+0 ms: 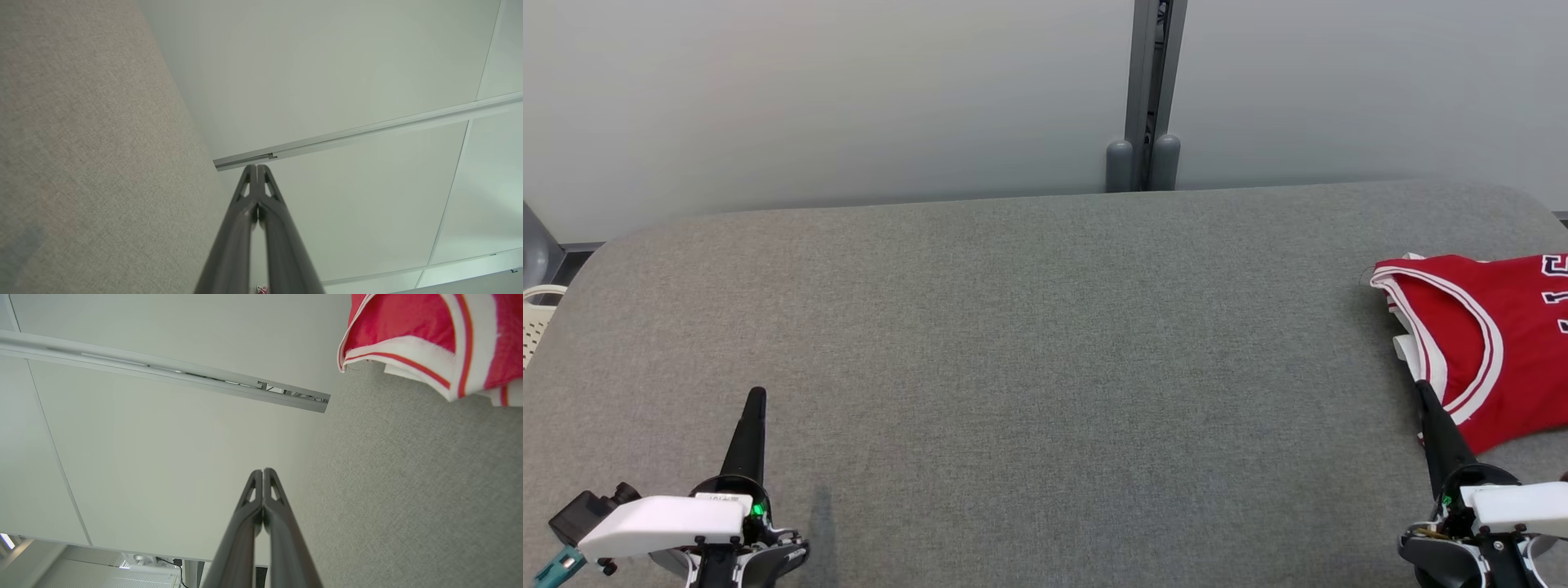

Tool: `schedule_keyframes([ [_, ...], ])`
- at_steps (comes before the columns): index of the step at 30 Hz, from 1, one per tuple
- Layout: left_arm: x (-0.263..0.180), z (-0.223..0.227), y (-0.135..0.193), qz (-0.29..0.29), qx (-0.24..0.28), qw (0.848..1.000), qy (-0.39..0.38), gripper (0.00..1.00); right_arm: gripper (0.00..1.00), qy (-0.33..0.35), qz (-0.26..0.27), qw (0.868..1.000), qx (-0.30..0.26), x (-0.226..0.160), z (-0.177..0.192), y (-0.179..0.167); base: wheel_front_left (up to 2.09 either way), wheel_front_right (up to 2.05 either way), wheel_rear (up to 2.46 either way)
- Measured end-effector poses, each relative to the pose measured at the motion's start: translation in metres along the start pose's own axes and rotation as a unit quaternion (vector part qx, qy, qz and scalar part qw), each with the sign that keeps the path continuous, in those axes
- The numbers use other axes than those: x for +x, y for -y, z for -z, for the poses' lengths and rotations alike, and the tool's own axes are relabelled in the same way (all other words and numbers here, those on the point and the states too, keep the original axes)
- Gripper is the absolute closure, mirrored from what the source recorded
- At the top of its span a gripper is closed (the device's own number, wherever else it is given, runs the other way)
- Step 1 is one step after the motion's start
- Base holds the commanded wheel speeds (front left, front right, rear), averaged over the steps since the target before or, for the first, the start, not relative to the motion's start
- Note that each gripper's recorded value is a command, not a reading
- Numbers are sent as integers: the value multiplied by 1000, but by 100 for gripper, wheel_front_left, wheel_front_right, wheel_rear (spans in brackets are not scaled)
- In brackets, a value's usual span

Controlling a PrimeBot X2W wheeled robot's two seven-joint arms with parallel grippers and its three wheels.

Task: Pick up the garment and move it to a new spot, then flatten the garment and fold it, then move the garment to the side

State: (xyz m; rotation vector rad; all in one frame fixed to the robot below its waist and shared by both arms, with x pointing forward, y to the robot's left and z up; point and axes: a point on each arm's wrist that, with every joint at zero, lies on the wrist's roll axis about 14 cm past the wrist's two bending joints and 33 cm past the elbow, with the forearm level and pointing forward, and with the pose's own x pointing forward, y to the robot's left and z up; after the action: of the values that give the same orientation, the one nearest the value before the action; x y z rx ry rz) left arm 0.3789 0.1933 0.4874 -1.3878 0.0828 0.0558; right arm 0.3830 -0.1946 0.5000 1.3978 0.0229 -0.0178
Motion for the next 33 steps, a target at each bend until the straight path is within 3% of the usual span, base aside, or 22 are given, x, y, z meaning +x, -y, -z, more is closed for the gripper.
schedule_keyframes([
  [25, 6, -9, 15, 38, -91, 995, 7, 100, 100, 1, -7, 996, 87, 4, -5, -3, 0, 0, 0],
  [33, 7, -9, 16, 40, -93, 995, 8, 100, 100, 1, -9, 996, 88, 5, -5, -4, 0, 0, 0],
])
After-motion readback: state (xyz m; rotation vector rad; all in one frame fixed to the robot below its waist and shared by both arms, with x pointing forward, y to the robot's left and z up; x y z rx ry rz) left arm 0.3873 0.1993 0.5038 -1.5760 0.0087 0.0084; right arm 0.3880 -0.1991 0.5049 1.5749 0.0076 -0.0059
